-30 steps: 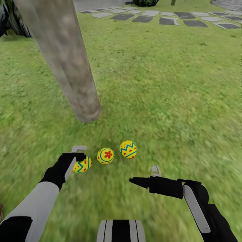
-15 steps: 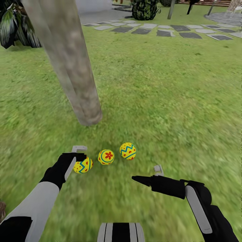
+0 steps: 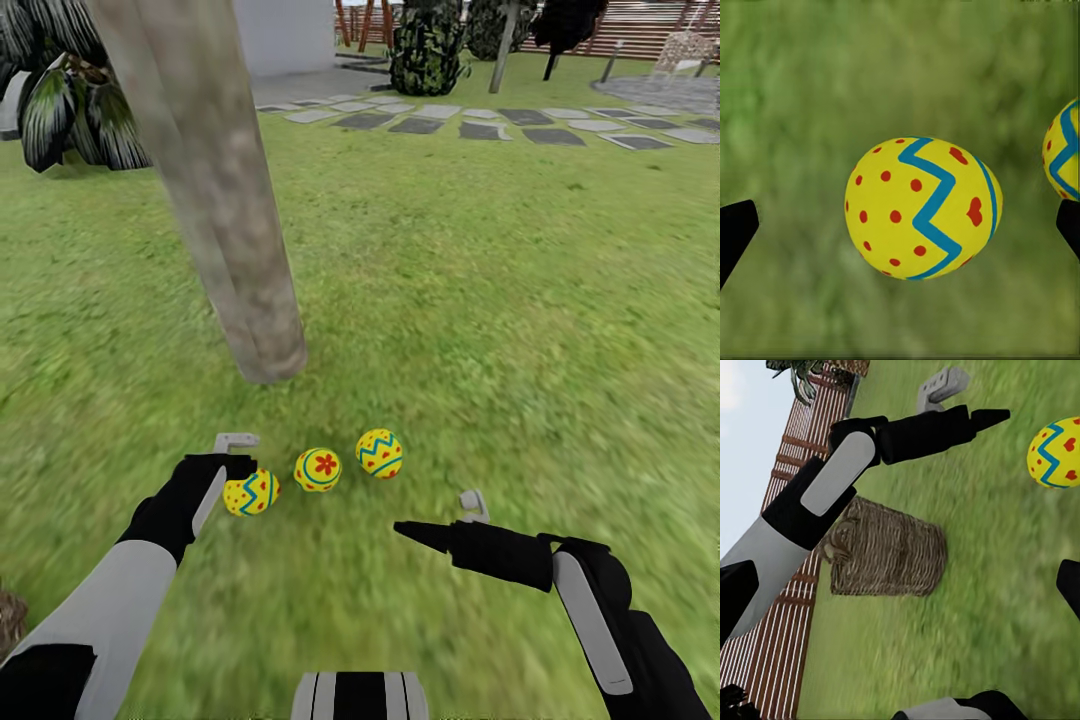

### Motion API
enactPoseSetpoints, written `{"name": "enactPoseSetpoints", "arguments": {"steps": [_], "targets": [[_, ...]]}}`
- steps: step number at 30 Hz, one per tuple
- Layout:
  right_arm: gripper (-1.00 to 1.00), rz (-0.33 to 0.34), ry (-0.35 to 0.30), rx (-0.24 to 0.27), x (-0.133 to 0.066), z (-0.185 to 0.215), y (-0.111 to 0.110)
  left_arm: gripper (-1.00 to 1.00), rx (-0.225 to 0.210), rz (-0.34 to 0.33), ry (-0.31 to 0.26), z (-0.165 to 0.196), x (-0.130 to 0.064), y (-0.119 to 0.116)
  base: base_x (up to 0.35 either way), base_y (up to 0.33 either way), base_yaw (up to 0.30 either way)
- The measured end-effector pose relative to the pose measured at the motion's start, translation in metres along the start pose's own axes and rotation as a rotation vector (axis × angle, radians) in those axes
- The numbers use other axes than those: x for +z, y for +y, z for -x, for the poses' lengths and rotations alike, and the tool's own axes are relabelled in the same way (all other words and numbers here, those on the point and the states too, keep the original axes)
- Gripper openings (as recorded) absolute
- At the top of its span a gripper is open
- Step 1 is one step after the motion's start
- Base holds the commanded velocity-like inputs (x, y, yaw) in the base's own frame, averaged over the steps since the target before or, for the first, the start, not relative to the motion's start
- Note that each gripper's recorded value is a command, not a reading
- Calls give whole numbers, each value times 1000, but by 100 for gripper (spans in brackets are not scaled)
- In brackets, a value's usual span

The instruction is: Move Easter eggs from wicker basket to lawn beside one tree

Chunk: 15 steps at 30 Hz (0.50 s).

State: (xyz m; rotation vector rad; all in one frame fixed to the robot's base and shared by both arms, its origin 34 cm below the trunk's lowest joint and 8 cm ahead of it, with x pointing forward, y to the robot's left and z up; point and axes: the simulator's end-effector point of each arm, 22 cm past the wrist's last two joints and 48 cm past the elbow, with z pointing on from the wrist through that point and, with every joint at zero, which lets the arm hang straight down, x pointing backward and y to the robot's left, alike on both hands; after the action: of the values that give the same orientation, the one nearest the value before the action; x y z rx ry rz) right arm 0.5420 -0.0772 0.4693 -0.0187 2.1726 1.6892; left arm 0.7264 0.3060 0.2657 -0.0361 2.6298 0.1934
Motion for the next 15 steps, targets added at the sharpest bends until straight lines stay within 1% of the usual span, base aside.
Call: {"name": "enactPoseSetpoints", "arguments": {"steps": [10, 15], "targets": [[100, 7, -13, -41, -5, 8, 18, 100, -2, 7, -42, 22, -20, 5, -36, 0, 0], [100, 12, -19, -58, -6, 11, 27, 100, -5, 8, -62, 32, -30, 6, -176, 0, 0]]}}
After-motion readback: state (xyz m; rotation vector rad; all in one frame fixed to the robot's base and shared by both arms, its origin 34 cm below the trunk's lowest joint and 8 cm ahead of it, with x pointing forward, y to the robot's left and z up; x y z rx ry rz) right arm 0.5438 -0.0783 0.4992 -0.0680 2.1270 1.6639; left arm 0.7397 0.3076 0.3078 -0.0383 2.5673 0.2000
